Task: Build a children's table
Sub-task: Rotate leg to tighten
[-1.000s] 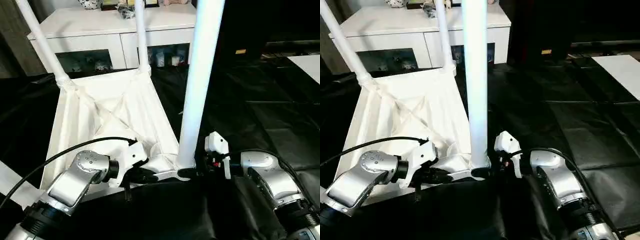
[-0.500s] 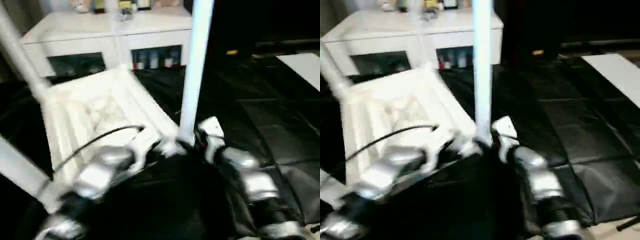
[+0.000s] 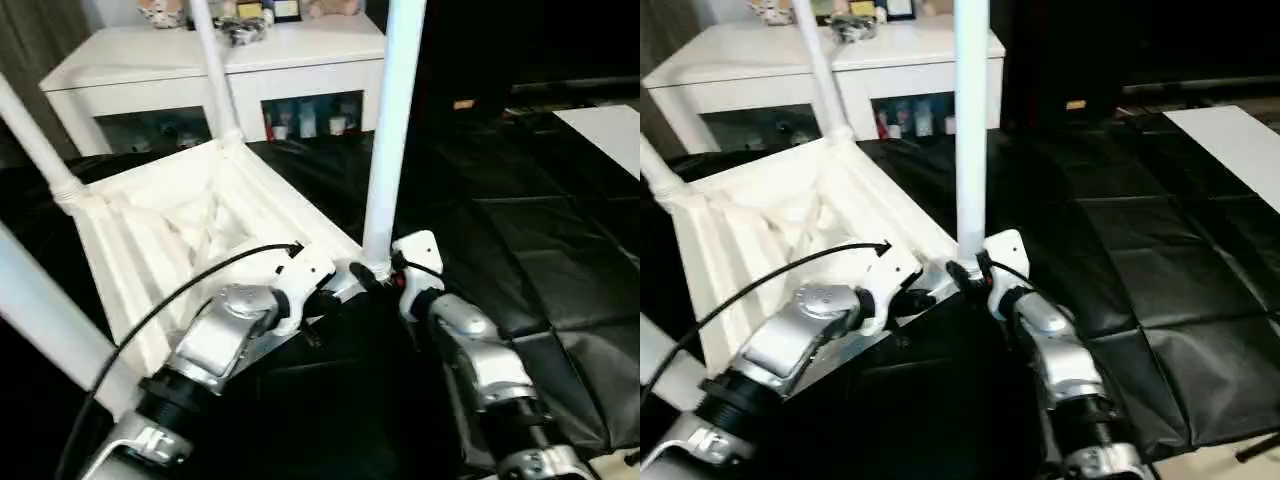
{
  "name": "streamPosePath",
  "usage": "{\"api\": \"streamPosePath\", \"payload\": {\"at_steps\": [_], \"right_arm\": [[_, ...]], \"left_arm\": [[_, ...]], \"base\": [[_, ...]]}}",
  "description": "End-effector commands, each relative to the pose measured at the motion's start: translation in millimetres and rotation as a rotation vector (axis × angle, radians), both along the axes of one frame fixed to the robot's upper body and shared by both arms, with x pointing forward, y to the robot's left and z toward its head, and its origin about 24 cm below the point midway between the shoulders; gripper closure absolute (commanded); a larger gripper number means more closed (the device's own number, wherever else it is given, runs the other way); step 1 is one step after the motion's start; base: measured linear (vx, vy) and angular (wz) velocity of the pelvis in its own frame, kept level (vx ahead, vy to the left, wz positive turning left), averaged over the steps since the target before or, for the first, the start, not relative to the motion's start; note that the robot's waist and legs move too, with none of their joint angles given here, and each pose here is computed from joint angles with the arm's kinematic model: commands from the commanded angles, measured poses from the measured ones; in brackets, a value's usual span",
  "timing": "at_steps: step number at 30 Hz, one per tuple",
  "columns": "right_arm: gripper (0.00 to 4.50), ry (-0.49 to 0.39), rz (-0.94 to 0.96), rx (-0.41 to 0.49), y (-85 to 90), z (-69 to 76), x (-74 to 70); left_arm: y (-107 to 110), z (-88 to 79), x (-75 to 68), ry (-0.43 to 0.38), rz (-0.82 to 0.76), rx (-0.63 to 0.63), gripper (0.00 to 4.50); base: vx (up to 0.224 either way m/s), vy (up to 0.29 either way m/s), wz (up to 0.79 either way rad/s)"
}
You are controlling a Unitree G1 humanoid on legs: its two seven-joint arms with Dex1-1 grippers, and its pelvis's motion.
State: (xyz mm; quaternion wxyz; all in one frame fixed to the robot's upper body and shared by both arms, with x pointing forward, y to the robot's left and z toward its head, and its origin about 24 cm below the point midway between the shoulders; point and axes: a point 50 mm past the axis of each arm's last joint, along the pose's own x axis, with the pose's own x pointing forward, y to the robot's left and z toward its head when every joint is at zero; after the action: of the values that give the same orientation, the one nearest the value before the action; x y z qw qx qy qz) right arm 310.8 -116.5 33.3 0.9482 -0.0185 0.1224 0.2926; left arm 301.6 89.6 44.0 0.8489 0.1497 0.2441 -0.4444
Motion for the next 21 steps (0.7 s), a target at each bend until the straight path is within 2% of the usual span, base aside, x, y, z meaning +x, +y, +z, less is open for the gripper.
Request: {"api": "streamPosePath", "payload": {"at_steps": [1, 4, 5, 9, 19, 21], "right_arm": [[0.51, -0.023, 0.094, 0.017, 4.6, 9.2, -2.1], [0.39, -0.004, 0.344, -0.015, -14.1, 16.0, -12.8], [0.39, -0.004, 0.344, -0.015, -14.1, 16.0, -12.8], [0.39, 0.038, 0.58, -0.02, -27.7, 21.6, -29.4], [0.39, 0.069, 0.716, -0.064, -29.9, 19.7, -36.2], [0.55, 0.074, 0.727, -0.06, -28.6, 18.5, -35.8]], "left_arm": [[6.4, -4.5, -6.2, 0.017, -0.052, 0.02, 4.5], [20.8, 1.1, -18.7, 0.059, -0.168, -0.002, 4.5], [20.8, 1.1, -18.7, 0.059, -0.168, -0.002, 4.5], [30.5, 10.4, -33.5, 0.104, -0.315, -0.064, 4.5], [40.3, 14.4, -42.5, 0.135, -0.374, -0.071, 4.5], [41.6, 13.5, -42.9, 0.135, -0.368, -0.069, 4.5]], "base": [[0.0, 0.0, 0.0], [0.0, 0.0, 0.0], [0.0, 0.0, 0.0], [0.0, 0.0, 0.0], [0.0, 0.0, 0.0], [0.0, 0.0, 0.0]]}}
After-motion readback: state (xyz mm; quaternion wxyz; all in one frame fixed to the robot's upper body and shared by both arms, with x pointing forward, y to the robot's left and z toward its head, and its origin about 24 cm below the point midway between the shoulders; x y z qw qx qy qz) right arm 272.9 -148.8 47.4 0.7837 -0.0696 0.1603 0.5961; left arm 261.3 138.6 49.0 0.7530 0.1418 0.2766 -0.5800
